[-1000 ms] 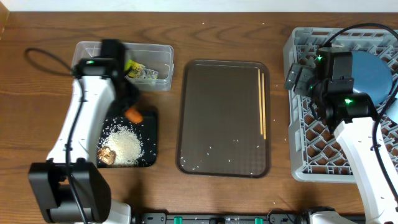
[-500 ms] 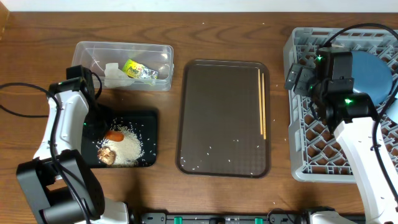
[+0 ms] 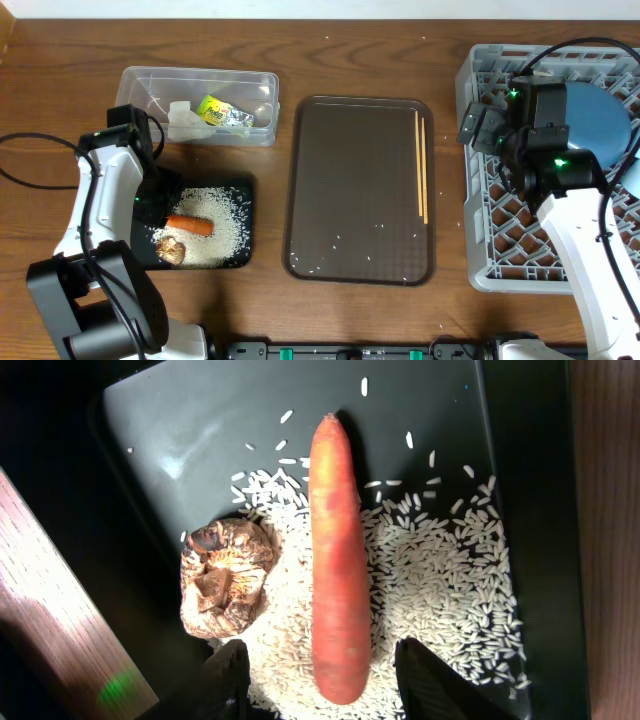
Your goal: Sort waste into correct bins and load items into the dishwasher rack
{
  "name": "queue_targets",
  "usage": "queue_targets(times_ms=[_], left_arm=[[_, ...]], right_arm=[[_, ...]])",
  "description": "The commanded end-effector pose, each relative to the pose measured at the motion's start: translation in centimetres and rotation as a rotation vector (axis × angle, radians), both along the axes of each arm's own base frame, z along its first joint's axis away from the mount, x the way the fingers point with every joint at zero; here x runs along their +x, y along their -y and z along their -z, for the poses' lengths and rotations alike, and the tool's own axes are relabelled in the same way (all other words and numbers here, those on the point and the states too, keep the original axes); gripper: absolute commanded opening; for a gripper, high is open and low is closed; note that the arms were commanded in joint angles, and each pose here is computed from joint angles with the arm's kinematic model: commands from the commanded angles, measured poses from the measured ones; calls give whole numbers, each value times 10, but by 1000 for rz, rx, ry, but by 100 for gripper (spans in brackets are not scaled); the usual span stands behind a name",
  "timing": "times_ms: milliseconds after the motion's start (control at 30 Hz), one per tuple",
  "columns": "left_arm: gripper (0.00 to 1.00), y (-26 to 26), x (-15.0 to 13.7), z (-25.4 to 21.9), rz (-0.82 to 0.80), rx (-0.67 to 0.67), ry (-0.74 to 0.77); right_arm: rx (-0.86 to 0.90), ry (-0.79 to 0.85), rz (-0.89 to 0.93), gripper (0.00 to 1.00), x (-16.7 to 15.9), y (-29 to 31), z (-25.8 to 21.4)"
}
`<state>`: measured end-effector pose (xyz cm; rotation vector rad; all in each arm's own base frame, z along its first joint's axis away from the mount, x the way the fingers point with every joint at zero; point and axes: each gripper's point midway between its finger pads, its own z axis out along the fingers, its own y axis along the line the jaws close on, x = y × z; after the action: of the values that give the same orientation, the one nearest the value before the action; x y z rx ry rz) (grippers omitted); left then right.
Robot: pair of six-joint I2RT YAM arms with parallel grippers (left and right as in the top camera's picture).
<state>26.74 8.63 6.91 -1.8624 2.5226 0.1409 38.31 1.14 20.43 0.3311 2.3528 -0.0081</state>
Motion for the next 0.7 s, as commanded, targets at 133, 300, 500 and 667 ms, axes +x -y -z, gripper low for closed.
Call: queue_targets(times_ms=[133,300,500,667], left_arm=[[48,4,0,-2,18,-22,10],[48,14,3,-17,83,-73,74],[49,11,-6,-72,90,16,240],[100,-17,-27,-127,57,254,379]], right_arm=[[-10,10,15,99,0,3,-4],[-10,10,15,99,0,3,-4],[-10,10,15,99,0,3,-4],[-10,10,15,99,0,3,-4]])
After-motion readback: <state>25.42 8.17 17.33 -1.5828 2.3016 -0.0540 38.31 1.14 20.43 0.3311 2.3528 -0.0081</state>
